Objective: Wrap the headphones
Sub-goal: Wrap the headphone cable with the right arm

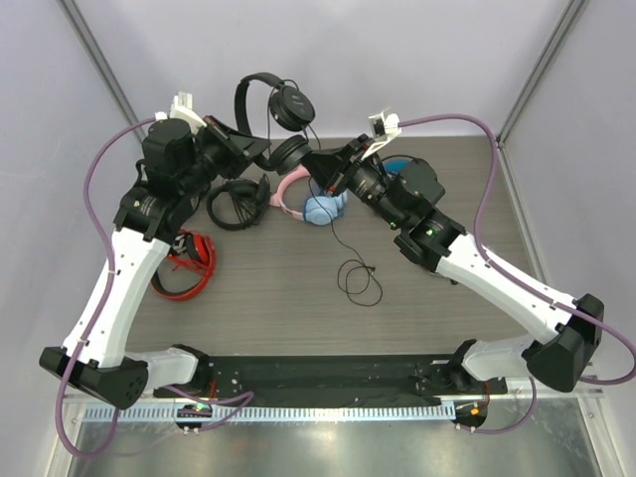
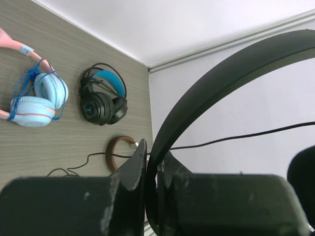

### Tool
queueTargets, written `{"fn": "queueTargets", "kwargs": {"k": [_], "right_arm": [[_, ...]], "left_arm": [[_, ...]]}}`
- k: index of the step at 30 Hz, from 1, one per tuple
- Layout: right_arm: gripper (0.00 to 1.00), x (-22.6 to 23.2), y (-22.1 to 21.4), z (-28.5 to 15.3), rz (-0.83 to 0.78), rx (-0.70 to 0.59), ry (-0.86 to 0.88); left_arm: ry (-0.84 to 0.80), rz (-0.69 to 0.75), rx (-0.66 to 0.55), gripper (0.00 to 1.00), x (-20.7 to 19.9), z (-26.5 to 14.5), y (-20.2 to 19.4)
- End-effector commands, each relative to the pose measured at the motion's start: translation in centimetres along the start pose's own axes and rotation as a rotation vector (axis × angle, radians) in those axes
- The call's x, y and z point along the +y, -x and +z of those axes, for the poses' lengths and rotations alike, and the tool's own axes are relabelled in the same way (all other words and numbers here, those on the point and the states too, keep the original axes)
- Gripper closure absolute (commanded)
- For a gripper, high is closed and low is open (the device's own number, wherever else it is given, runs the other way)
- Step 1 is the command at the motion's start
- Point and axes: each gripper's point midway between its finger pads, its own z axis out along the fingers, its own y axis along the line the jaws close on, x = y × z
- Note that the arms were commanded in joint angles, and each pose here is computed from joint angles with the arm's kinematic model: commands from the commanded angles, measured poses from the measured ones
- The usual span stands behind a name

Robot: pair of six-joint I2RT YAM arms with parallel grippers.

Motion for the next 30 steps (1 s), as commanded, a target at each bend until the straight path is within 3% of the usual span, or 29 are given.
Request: {"fn": "queueTargets", "kwargs": {"k": [1, 5, 9, 11, 12, 16, 25, 30], "right_arm": [[0.82, 0.1, 1.5, 0.7, -0.019, -0.056, 0.018], [0.82, 0.5, 0.4, 1.1, -0.003, -0.031, 0.057], [0.73, 0.7, -0.6, 1.2, 0.016, -0.015, 0.085], [0.6, 0.6, -0.8, 1.0, 0.018, -0.014, 0.081], [0.48, 0.6, -0.5, 0.8, 0.021, -0.02, 0.079], [0.39, 0.4, -0.2, 0.1, 0.019, -0.032, 0.061], [0.37, 0.3, 0.9, -1.2, -0.003, -0.057, 0.038], [0.28, 0.3, 0.8, -1.8, -0.004, -0.049, 0.032]], "left_arm": [[-0.145, -0.007, -0.018, 1.0, -3.9, -1.8, 0.8], [-0.153, -0.015, -0.009, 1.0, -4.1, -1.8, 0.7], [-0.164, -0.019, -0.005, 1.0, -4.3, -1.9, 0.6], [-0.165, -0.019, -0.005, 1.0, -4.3, -2.0, 0.6], [-0.162, -0.018, -0.005, 1.0, -4.2, -1.9, 0.6], [-0.159, -0.015, -0.004, 1.0, -4.1, -1.8, 0.5], [-0.155, -0.013, -0.006, 1.0, -3.9, -1.7, 0.5], [-0.159, -0.014, -0.008, 1.0, -4.0, -1.6, 0.6]]}}
